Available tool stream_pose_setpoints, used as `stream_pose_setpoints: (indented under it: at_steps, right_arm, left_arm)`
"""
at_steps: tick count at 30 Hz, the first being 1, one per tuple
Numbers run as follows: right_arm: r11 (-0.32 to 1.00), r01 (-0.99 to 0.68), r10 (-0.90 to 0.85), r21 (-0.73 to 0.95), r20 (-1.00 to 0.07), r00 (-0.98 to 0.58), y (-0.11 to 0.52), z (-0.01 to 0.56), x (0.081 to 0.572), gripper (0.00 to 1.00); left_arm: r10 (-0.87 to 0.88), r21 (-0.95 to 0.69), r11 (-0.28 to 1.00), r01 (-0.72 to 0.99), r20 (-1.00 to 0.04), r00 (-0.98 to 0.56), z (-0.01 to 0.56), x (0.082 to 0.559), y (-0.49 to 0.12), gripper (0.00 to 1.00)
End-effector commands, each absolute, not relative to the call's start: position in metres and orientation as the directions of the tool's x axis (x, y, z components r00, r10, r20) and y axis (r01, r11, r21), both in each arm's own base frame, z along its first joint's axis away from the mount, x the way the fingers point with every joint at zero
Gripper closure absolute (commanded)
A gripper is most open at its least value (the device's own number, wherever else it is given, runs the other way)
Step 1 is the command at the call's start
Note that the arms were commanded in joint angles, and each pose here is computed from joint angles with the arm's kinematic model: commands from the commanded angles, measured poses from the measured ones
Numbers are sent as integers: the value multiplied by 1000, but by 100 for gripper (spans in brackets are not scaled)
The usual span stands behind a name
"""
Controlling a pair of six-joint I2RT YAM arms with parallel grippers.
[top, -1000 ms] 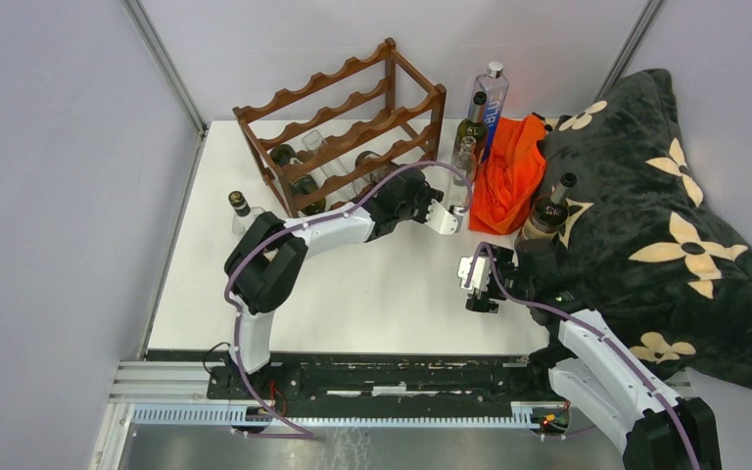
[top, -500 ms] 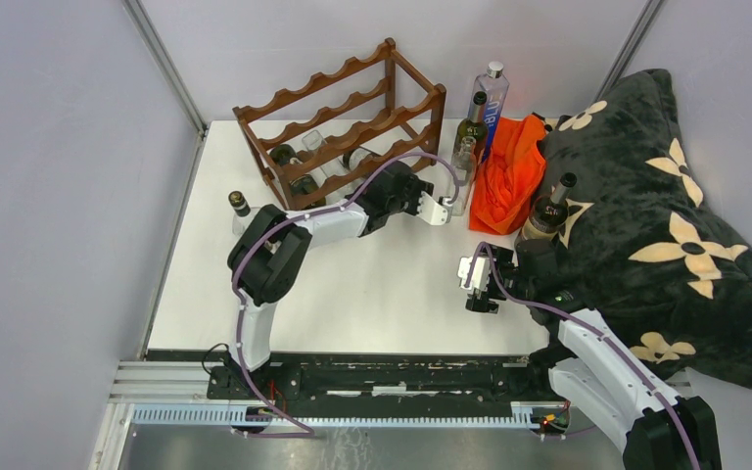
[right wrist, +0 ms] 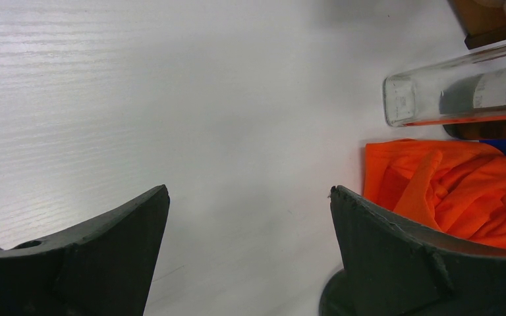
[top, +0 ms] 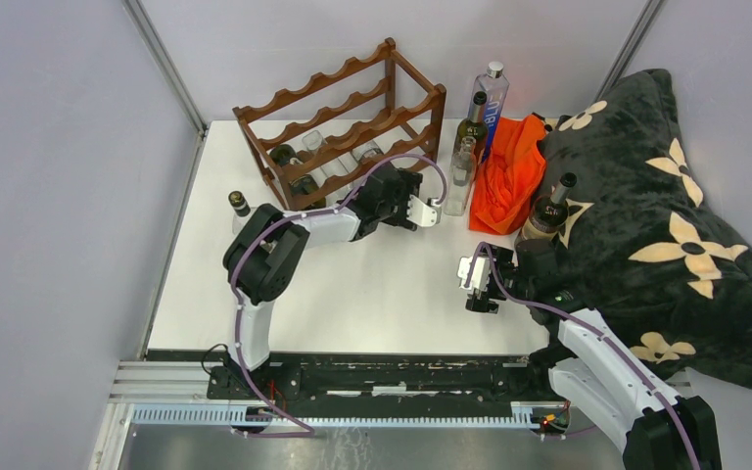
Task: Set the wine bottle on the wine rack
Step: Place the wine bottle in the wine rack.
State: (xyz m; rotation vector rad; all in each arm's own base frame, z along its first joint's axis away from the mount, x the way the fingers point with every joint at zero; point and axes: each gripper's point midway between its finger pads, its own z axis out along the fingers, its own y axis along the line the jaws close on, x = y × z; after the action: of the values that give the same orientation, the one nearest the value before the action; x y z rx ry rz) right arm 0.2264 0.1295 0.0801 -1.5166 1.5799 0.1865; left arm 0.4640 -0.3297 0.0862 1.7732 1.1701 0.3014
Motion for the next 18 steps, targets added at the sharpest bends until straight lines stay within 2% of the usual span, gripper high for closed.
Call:
stream_pose_setpoints:
  at_steps: [1, 7, 15, 18]
  right_arm:
    - [229, -840, -715, -492, -670, 198, 131, 87, 231, 2]
    - [229, -838, -713, -495, -671, 202, 132, 88, 231, 2]
    - [228, -837, -708, -497, -675, 208, 133, 90, 230, 2]
    - [225, -838, -705, -497, -677, 213, 133, 90, 229, 2]
  left_arm:
    - [759, 851, 58, 523, -377, 531, 149, 457, -341, 0]
    - [727, 838, 100, 537, -430, 536, 181, 429, -345, 0]
    - [695, 776, 51, 629, -480, 535, 201, 369, -348, 0]
    - [670, 739, 73, 670, -533, 516, 217, 348, -348, 0]
